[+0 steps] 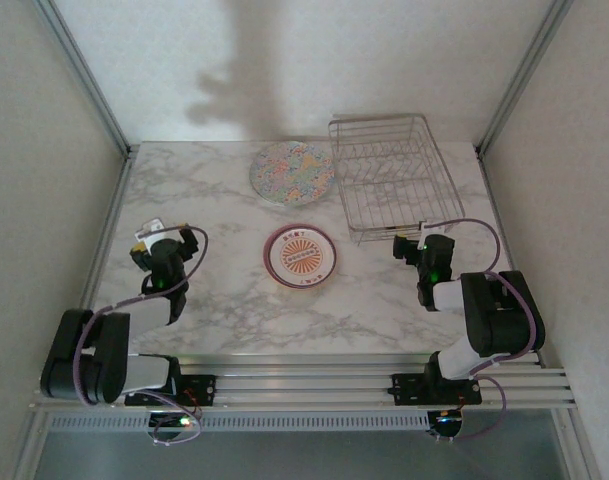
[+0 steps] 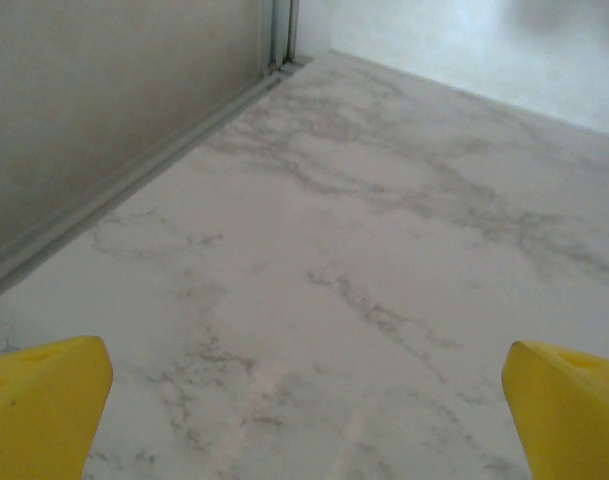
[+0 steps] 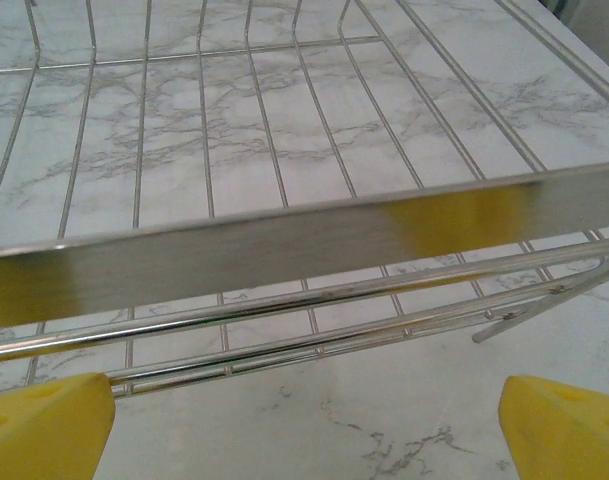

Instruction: Unload the plates from the dish rack

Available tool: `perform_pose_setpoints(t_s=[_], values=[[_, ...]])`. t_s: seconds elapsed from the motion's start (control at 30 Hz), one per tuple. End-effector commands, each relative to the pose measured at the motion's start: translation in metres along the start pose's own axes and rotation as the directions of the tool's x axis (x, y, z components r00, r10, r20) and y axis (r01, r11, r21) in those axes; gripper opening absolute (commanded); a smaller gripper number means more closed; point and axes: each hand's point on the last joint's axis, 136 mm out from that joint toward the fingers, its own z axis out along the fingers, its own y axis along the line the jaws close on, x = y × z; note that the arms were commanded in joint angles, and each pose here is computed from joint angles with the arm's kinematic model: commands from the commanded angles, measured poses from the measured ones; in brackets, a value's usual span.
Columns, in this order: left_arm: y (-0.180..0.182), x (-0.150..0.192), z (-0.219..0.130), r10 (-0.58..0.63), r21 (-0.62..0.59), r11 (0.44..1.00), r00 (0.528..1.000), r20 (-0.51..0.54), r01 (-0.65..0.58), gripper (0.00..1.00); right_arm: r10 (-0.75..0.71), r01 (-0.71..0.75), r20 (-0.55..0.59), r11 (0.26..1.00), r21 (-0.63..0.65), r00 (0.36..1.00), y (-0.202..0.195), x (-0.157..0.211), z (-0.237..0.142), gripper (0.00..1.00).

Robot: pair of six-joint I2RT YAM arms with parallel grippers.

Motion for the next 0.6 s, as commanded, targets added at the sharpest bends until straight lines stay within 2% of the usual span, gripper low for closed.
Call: perform_pose_setpoints(t_s=[0.0, 0.1, 0.23, 0.57], values=[[-0.013, -0.025, 0.004, -0.032, 0.096, 0.995, 0.994, 0.107, 0.022, 1.00, 0.022, -0.021, 0.058, 1.000, -0.002, 0.998, 0.000, -0.021, 0.003, 0.99], [-0.015, -0.032, 0.008, -0.036, 0.126, 0.992, 0.987, 0.156, 0.016, 1.00, 0.021, -0.021, 0.057, 1.000, -0.004, 0.998, 0.001, -0.021, 0.003, 0.99], [-0.007, -0.021, -0.001, -0.078, 0.169, 0.985, 0.973, 0.215, 0.042, 0.99, 0.021, -0.021, 0.056, 1.000, -0.002, 0.998, 0.000, -0.020, 0.003, 0.99], [-0.005, -0.020, 0.001, -0.077, 0.146, 0.988, 0.976, 0.203, 0.048, 0.99, 0.022, -0.022, 0.059, 1.000, -0.004, 0.998, 0.001, -0.021, 0.003, 0.99]])
